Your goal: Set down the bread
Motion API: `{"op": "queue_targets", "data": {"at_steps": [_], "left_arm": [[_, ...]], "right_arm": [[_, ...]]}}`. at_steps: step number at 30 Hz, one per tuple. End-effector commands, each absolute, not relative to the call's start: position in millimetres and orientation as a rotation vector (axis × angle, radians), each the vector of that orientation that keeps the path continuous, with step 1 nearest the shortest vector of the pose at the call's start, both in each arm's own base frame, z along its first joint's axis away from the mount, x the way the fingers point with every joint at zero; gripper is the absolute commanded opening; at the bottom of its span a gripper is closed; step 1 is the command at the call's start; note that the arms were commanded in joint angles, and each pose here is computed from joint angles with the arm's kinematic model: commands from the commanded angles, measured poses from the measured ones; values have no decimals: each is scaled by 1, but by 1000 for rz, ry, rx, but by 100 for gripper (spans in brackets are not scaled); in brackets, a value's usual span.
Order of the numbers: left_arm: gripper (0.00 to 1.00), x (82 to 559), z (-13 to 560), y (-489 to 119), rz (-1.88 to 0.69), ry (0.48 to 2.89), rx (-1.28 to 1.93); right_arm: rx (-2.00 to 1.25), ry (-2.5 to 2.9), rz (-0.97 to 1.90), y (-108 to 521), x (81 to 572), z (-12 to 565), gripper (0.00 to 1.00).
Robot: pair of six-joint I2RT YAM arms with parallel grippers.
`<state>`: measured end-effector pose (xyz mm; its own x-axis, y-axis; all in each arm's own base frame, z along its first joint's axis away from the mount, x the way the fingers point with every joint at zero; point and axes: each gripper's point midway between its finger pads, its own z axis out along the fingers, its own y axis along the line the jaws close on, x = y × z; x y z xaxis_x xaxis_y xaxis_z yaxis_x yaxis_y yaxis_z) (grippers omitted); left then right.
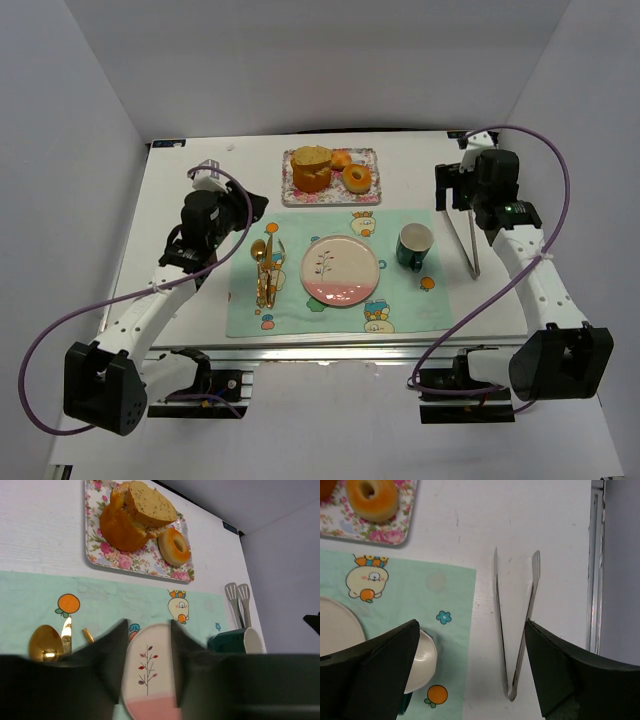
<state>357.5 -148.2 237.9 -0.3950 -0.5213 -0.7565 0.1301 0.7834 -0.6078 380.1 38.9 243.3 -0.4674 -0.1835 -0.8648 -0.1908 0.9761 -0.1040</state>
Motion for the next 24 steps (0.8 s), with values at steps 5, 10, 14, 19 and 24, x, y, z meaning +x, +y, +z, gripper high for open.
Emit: {"op": "queue_targets", "data": {"at_steps": [5, 10, 14, 19, 24], "left_arm": [[36, 358, 258, -157, -770, 1810, -234], [17, 361, 256, -157, -759, 1817, -235], [0, 363, 258, -157, -757, 1809, -238], [19, 361, 254, -154, -745, 1809, -250], [74, 356, 240, -151, -740, 1833, -274]], "right_arm": [[-277, 2052, -47, 20, 380, 244, 89], [-507, 2025, 53, 32, 366, 232, 74], [-595, 2046, 178, 33, 355, 231, 0], [-430, 2232, 276, 0, 362, 190, 64], [-318, 2428, 117, -44, 363, 120, 89]]}}
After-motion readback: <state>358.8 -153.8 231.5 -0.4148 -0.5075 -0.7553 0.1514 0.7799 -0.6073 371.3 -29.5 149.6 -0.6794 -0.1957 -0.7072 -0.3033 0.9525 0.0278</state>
